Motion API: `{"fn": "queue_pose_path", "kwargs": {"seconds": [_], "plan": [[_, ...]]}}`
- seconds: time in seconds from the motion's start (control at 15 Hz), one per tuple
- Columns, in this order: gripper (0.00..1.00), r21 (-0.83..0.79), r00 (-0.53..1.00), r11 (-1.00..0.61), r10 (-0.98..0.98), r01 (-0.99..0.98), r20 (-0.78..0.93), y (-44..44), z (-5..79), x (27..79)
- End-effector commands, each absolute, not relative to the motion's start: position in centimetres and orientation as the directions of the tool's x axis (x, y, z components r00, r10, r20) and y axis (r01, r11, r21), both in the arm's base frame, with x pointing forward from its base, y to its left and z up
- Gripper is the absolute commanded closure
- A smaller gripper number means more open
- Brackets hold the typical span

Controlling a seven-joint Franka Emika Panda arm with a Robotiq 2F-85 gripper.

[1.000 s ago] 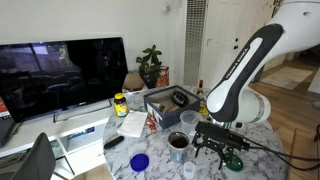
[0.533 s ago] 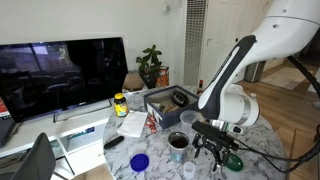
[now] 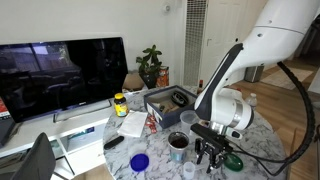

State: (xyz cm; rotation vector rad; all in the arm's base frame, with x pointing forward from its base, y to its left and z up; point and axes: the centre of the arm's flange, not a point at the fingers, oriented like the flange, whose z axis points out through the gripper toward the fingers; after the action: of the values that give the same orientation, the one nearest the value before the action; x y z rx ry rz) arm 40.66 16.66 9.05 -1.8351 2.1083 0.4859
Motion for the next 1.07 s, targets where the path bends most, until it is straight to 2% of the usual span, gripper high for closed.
{"fn": "queue_pose_path", "kwargs": {"seconds": [0.0,0.13,0.2,0.27,0.4,0.47,0.53,0.8,0.87,1.0], "plan": [[0.19,0.066,-0.169,0.156,-0.856,-0.986,-0.489,16.8,7.3,40.8],[0.12,0.073,-0.178,0.163,-0.841,-0.984,-0.511,16.9,7.2,41.0],[0.16,0.082,-0.183,0.165,-0.833,-0.983,-0.522,16.9,7.1,41.1],[0.32,0.091,-0.189,0.165,-0.827,-0.982,-0.530,16.8,7.0,41.1],[0.39,0.110,-0.201,0.169,-0.815,-0.980,-0.543,16.7,6.7,41.1],[0.45,0.122,-0.207,0.167,-0.808,-0.978,-0.552,16.7,6.6,41.1],[0.56,0.136,-0.214,0.166,-0.803,-0.977,-0.557,16.7,6.5,41.0],[0.87,0.170,-0.234,0.165,-0.777,-0.972,-0.585,16.3,6.3,41.0],[0.93,0.176,-0.238,0.164,-0.772,-0.970,-0.589,16.2,6.2,41.0],[0.95,0.183,-0.244,0.166,-0.766,-0.969,-0.595,15.9,6.2,41.1]]}}
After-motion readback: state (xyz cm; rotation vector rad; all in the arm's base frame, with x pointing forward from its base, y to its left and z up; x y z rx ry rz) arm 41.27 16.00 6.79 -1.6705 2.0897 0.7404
